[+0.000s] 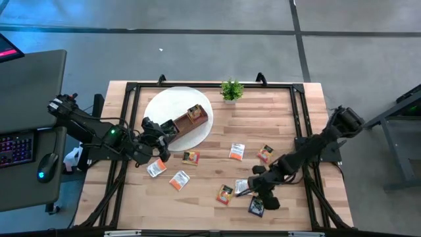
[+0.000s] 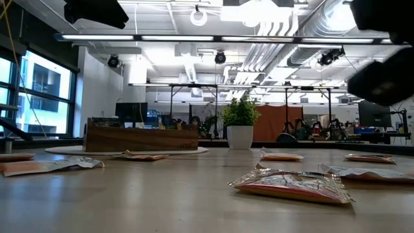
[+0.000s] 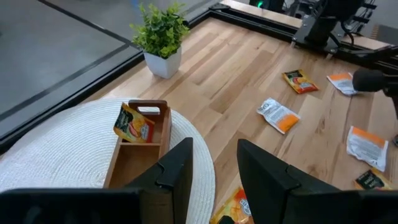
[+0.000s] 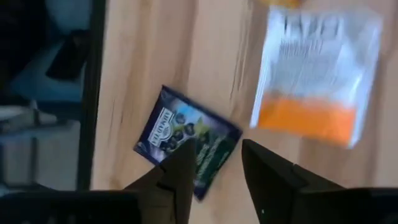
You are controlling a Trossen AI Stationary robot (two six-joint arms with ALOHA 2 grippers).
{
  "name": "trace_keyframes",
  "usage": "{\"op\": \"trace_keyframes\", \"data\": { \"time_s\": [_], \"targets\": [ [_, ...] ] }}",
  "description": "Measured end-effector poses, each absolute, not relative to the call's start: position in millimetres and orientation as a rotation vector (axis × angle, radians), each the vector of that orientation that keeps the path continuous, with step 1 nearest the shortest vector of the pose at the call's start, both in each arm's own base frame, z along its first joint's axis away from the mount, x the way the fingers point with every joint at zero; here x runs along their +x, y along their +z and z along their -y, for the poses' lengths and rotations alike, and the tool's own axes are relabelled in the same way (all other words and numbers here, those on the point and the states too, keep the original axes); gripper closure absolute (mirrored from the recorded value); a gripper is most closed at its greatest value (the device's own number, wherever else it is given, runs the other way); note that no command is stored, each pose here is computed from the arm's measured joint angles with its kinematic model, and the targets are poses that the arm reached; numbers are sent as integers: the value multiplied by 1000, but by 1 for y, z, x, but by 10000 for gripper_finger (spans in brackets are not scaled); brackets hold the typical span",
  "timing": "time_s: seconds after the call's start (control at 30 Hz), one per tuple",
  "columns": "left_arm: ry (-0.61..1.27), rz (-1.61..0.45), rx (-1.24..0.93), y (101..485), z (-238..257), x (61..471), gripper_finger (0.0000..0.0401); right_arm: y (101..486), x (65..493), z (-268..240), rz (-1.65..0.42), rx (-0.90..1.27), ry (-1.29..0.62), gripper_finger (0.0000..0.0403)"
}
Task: Pick & Place Tea
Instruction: Put the purple tea bag into the left section of the wooden organizer
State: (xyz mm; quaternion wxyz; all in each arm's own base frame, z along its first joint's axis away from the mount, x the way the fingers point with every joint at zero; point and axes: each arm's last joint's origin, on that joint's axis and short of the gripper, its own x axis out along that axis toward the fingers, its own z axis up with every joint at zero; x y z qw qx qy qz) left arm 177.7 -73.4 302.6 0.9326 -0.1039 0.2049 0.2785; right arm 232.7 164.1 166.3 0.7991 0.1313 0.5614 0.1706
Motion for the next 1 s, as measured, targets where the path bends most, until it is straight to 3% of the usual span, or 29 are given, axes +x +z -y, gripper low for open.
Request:
{"op": "trace_keyframes", "data": {
  "time_s": [0.2,0.37,1.0],
  "targets": [
    [567,-422,-212,303,73,178,277,150,228,-175,-1319,480,188,251],
    [565,-424,-212,302,74,178,277,148,224,-187,-1310,524,175,249],
    [551,-433,-218,302,74,178,278,112,205,-209,-1275,242,-12,261]
  ]
}}
